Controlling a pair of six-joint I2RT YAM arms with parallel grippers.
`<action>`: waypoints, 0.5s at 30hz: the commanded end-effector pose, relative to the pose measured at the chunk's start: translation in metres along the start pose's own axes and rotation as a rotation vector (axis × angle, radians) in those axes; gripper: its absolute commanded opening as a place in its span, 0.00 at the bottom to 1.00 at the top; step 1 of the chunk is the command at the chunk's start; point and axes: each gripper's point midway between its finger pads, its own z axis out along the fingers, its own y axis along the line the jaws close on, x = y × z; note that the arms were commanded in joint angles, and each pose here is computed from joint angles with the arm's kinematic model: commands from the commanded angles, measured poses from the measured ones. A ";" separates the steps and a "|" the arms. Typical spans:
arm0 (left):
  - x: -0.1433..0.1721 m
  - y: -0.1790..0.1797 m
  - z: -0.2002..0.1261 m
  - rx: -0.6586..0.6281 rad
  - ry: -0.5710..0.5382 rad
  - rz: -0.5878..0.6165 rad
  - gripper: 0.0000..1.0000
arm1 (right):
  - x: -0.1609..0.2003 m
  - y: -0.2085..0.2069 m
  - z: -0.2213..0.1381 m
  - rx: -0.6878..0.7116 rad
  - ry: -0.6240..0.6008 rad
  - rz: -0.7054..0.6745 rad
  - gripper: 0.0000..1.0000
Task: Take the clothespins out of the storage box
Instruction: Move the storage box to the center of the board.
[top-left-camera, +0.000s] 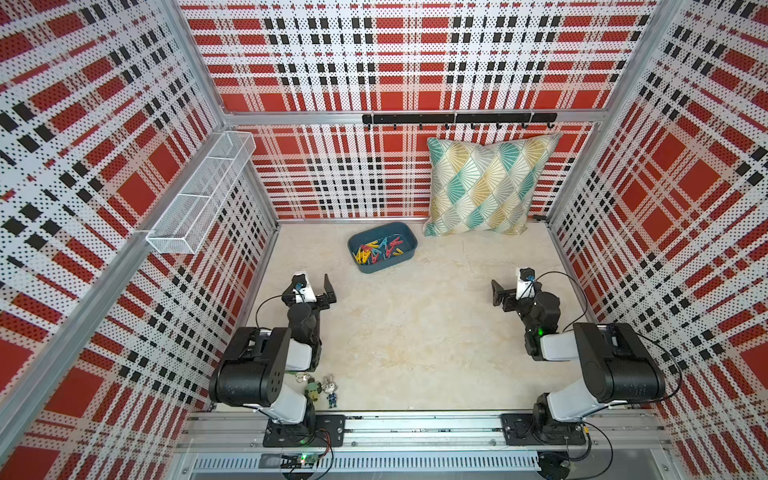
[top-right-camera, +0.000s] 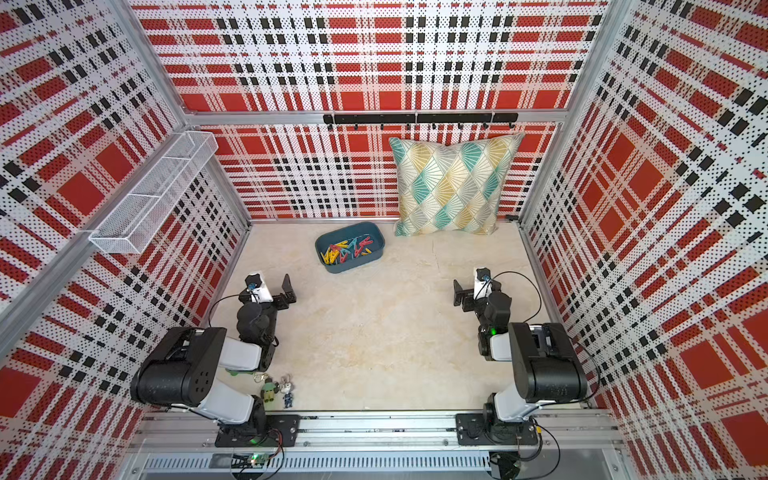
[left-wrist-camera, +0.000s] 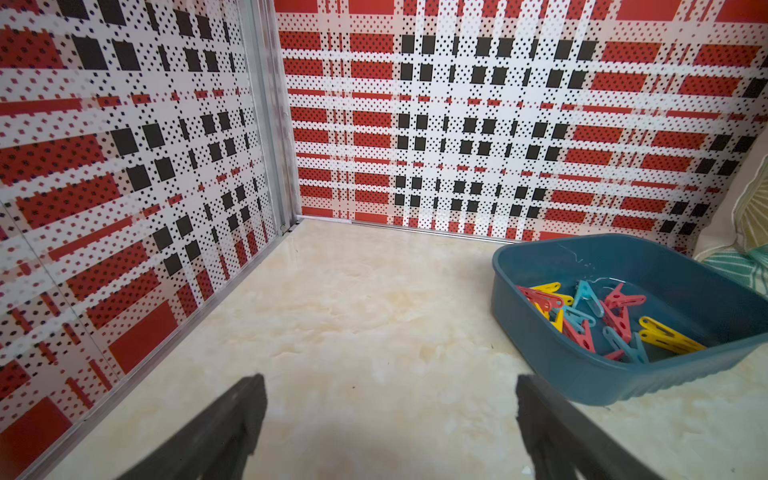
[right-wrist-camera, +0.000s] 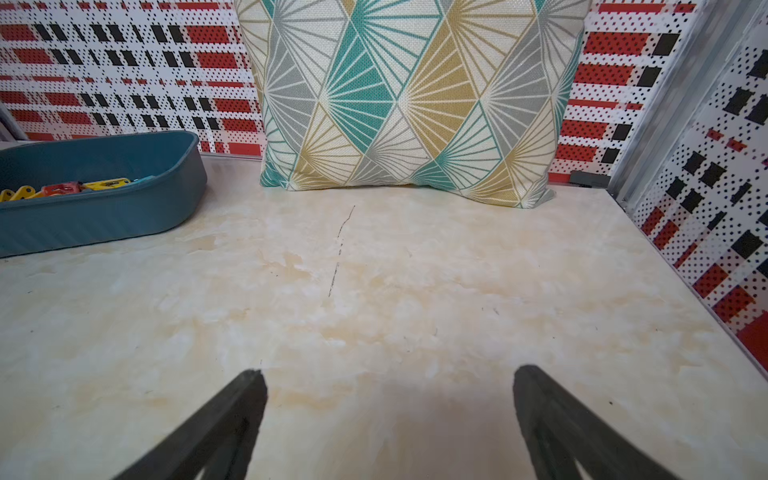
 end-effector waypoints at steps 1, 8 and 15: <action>-0.006 -0.001 0.002 -0.006 -0.020 0.003 0.99 | -0.006 -0.001 -0.001 0.003 -0.022 -0.009 1.00; -0.006 -0.001 0.002 -0.003 -0.020 0.003 0.99 | -0.006 -0.001 -0.001 0.001 -0.023 -0.010 1.00; -0.005 0.000 0.002 -0.004 -0.019 0.002 0.99 | -0.006 -0.001 -0.001 0.002 -0.022 -0.010 1.00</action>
